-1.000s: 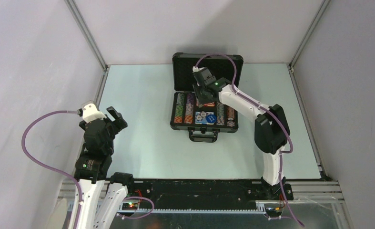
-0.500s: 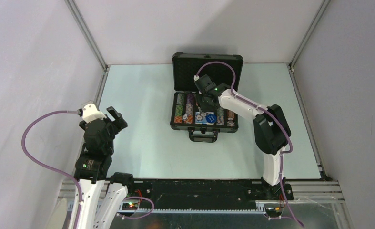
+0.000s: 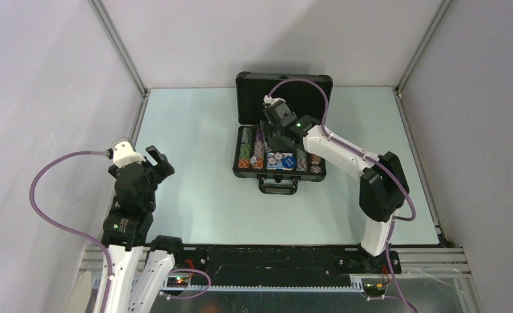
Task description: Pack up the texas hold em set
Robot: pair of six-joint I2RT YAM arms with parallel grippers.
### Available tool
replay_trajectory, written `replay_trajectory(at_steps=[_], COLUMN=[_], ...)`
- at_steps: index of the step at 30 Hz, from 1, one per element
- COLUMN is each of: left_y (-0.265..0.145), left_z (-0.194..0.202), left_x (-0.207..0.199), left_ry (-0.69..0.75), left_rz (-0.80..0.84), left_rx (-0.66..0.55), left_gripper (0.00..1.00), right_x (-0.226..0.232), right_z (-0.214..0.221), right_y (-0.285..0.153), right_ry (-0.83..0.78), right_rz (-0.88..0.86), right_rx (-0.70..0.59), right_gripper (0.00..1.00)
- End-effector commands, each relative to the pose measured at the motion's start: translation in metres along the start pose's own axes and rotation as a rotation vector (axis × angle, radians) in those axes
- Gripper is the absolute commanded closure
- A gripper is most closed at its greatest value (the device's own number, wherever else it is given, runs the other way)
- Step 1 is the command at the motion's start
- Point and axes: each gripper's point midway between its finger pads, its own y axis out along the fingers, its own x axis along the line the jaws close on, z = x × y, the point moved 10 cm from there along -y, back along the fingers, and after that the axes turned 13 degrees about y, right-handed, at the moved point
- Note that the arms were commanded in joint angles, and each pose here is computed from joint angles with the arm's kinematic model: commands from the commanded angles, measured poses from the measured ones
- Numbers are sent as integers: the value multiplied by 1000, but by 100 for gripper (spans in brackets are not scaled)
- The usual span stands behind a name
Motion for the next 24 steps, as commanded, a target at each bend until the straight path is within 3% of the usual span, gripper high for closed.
replay_trajectory(at_steps=[1, 7, 24], left_y=[1, 1, 1], left_z=[-1, -1, -1], left_x=[0, 0, 0], left_ry=[9, 8, 6], left_rz=[6, 7, 13], left_rx=[-15, -16, -20], left_gripper=[14, 14, 14], right_x=[24, 36, 37], right_z=[-6, 8, 32], right_y=[-32, -25, 19], right_ry=[130, 261, 365], right_rz=[-144, -275, -262], right_rx=[-91, -15, 108], right_gripper=[49, 48, 56])
